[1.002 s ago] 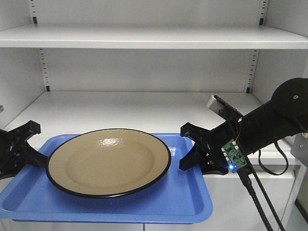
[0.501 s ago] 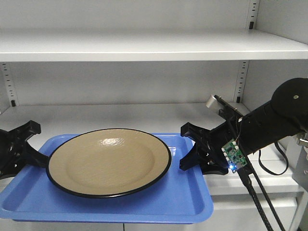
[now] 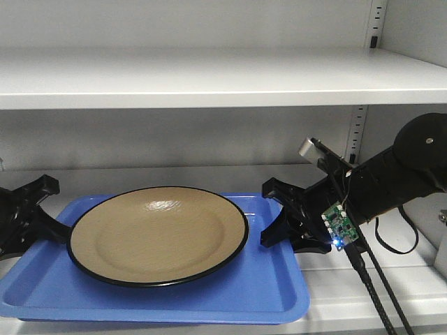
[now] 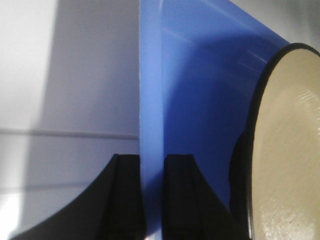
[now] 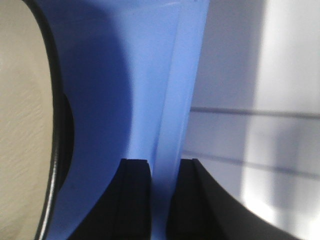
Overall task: Place disk in tray to left cabinet
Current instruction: 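Move the held tray forward over the lower cabinet shelf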
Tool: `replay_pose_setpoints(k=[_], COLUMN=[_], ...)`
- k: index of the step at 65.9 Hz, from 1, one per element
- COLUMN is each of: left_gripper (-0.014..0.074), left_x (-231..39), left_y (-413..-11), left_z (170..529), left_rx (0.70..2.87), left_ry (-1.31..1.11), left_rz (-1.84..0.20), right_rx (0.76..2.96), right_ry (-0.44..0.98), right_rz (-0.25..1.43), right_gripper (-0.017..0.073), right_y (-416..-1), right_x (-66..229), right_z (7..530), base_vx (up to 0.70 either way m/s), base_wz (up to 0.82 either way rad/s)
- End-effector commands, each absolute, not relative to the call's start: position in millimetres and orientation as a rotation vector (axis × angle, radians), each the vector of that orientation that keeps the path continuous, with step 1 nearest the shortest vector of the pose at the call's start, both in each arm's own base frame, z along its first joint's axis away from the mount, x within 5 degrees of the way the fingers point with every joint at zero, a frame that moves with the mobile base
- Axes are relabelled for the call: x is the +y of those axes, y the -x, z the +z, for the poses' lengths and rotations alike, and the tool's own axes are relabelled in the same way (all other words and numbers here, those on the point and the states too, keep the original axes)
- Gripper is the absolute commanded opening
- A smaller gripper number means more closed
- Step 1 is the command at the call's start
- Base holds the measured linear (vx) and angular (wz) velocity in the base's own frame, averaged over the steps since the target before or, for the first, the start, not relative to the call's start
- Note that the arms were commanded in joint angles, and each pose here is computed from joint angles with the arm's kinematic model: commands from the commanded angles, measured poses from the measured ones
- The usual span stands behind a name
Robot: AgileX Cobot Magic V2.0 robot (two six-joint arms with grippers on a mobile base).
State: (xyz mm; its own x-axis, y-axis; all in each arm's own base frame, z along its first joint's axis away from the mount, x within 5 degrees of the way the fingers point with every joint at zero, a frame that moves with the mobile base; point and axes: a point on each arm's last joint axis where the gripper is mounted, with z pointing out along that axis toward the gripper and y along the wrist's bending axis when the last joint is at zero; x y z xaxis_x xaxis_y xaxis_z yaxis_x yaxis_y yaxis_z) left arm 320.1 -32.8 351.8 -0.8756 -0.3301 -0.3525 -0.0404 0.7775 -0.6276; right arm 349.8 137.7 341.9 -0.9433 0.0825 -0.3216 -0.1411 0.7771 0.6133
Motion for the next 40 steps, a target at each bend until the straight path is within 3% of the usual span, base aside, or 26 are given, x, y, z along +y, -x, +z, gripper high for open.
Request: replay_pose_setpoints(k=[1,40], left_gripper=[0.0,0.0], left_x=[-58.6,-58.6], left_y=[-306.8,-306.8], left_z=[388.7,388.7], left_rx=[2.382,2.382], left_ry=[0.257,0.257], left_rz=[-1.18,-1.18], right_rx=[2.452,2.448], right_ry=[0.044,0.04], right_rz=[1.28,1.279], right_gripper=[-0.0004,-0.0004], right_y=[-330.2,-330.6], right_x=[159.2,159.2], right_z=[389.8,390.0], base_vx=[0.14,0.07], base_wz=[-0.01,-0.01])
